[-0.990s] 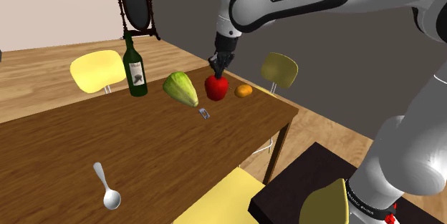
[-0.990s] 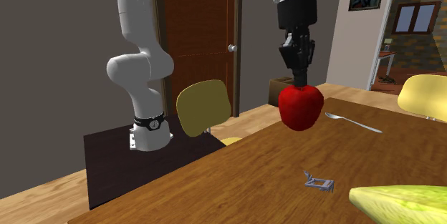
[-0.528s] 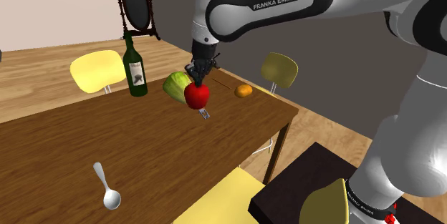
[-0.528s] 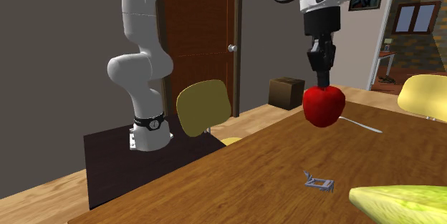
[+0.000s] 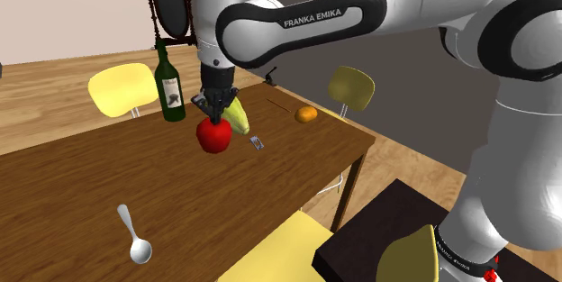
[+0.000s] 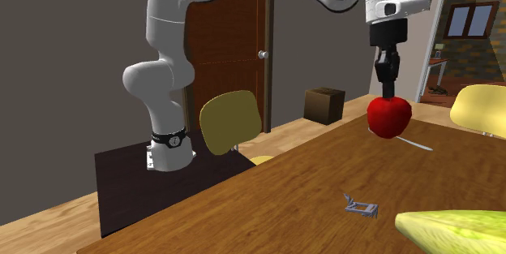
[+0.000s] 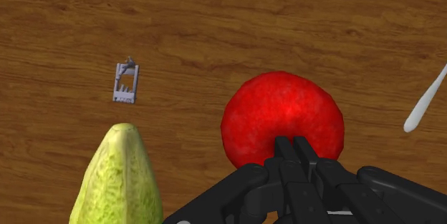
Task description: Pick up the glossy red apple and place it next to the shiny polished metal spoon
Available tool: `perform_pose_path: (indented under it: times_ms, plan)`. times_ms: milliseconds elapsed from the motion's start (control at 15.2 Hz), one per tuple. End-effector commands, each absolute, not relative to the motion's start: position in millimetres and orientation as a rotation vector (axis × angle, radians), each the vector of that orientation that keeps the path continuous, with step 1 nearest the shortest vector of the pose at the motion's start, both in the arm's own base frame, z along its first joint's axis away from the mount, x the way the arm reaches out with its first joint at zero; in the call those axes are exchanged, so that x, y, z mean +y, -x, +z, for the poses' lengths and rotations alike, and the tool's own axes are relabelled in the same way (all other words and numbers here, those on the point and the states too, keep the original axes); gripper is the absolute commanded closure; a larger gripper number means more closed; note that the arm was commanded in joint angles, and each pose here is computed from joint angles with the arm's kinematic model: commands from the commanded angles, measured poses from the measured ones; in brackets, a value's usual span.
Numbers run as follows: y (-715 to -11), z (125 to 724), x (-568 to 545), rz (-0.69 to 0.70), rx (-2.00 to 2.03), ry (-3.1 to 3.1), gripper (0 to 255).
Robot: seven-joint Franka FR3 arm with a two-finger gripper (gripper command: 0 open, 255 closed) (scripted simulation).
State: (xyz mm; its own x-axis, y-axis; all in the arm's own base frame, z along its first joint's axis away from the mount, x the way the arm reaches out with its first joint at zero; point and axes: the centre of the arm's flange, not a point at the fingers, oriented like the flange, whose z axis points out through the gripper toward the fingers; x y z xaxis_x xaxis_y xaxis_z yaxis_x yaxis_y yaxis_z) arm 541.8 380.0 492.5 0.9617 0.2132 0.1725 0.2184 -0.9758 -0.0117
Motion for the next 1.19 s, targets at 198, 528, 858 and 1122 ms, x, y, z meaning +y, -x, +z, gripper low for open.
perform_pose_path:
  times_ms: [198, 528, 858, 1122]
  plan:
    - [-542.6, 483.4, 445.9, -0.266, -0.337, 3.081, 255]
    - [-543.5, 474.0, 511.2, -0.266, -0.337, 3.081, 255]
    - [-543.6, 452.1, 516.7, -0.266, -0.337, 3.081, 255]
    - [-543.6, 431.0, 516.7, -0.266, -0.337, 3.081, 255]
